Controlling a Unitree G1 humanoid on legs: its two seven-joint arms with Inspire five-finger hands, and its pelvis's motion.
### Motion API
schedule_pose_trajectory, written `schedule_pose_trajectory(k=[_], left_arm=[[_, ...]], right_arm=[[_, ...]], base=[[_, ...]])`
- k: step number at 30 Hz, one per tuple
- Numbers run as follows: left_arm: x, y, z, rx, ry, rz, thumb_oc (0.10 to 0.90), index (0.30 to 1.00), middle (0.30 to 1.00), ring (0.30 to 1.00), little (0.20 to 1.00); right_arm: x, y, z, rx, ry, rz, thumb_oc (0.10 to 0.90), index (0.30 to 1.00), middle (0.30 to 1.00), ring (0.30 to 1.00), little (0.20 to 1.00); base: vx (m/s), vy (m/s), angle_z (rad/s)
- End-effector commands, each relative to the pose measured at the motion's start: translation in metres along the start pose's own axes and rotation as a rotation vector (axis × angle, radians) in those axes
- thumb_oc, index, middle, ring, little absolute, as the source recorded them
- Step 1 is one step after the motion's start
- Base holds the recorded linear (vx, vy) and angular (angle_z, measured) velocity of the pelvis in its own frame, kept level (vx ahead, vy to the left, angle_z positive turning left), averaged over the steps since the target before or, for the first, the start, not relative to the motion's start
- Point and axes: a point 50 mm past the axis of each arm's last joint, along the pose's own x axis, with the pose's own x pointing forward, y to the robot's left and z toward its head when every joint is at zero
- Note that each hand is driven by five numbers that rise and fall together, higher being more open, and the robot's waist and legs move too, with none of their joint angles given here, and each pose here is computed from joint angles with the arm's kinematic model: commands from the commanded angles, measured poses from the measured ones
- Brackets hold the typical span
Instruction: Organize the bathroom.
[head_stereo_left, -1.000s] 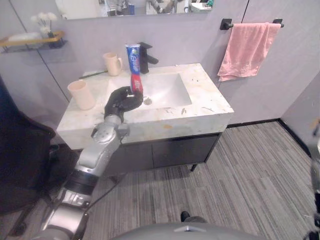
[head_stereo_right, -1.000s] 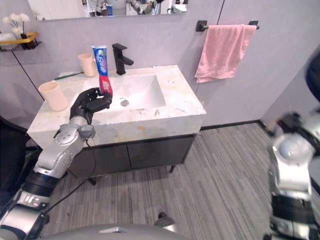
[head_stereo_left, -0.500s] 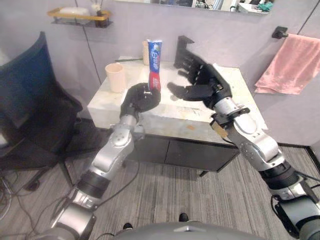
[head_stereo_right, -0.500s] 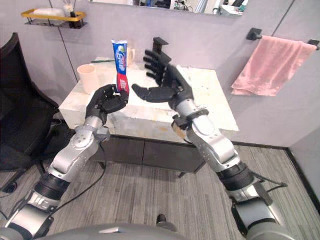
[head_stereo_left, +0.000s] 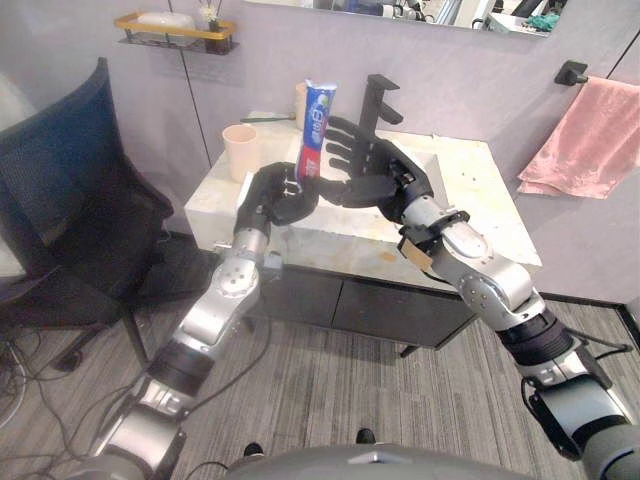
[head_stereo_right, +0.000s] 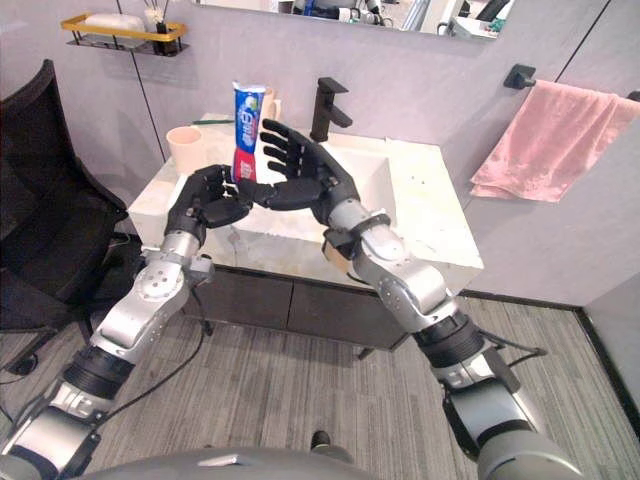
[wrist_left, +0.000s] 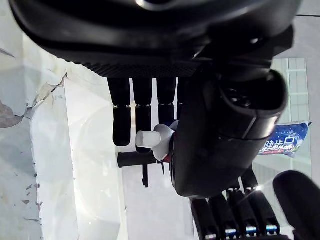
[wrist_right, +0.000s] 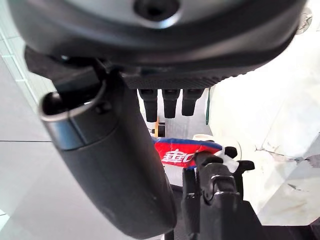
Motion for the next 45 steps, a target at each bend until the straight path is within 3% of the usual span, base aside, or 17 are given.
schedule_pose_trajectory(k=[1,16,17,18,19,20,37,40,41,42,45], left_arm=[[0.019,-0.011,0.071,0.0,-0.377,-0.053,0.4,0.3,0.3,0.3,0.3],[0.014,-0.002,0.054,0.006,-0.332,-0.03,0.4,0.3,0.3,0.3,0.3],[0.013,0.0,0.052,0.008,-0.328,-0.024,0.4,0.3,0.3,0.3,0.3],[0.013,0.001,0.052,0.009,-0.325,-0.023,0.4,0.3,0.3,0.3,0.3],[0.013,0.002,0.051,0.009,-0.324,-0.022,0.4,0.3,0.3,0.3,0.3],[0.013,0.002,0.051,0.008,-0.324,-0.02,0.4,0.3,0.3,0.3,0.3],[0.012,0.01,0.049,-0.003,-0.321,0.041,0.4,0.3,0.3,0.3,0.3],[0.011,0.014,0.05,-0.012,-0.326,0.072,0.574,0.561,0.561,0.561,0.561],[0.01,0.017,0.049,-0.014,-0.324,0.089,0.753,0.829,0.829,0.829,0.829],[0.01,0.017,0.049,-0.015,-0.322,0.092,0.8,0.9,0.9,0.9,0.9],[0.004,0.026,0.045,-0.034,-0.312,0.119,0.8,0.9,0.9,0.9,0.9]], right_arm=[[0.025,0.013,0.079,-0.042,-0.322,0.049,0.8,0.9,0.9,0.9,0.9],[0.035,0.023,0.103,-0.061,-0.389,0.048,0.8,0.9,0.9,0.9,0.9],[0.034,0.023,0.102,-0.059,-0.382,0.047,0.675,0.712,0.712,0.712,0.712],[0.035,0.023,0.101,-0.058,-0.376,0.045,0.621,0.632,0.632,0.632,0.632],[0.035,0.023,0.1,-0.061,-0.372,0.043,0.53,0.495,0.495,0.495,0.495],[0.035,0.022,0.099,-0.062,-0.365,0.042,0.4,0.3,0.3,0.3,0.3],[0.037,0.021,0.093,-0.146,-0.359,0.044,0.4,0.3,0.3,0.3,0.3],[0.036,0.019,0.1,-0.229,-0.411,0.025,0.4,0.3,0.3,0.3,0.3],[0.035,0.017,0.104,-0.256,-0.435,0.015,0.4,0.3,0.3,0.3,0.3],[0.035,0.017,0.105,-0.265,-0.441,0.013,0.4,0.3,0.3,0.3,0.3],[0.031,0.011,0.118,-0.344,-0.512,-0.043,0.4,0.3,0.3,0.3,0.3]], base=[[0.0,0.0,0.0],[0.0,0.0,0.02],[0.0,0.0,0.0],[0.0,0.0,0.0],[0.0,-0.004,0.04],[0.0,-0.003,0.03],[0.0,0.002,0.0],[-0.01,0.062,0.03],[-0.01,0.05,0.04],[-0.02,0.078,0.05],[-0.02,0.082,0.1]])
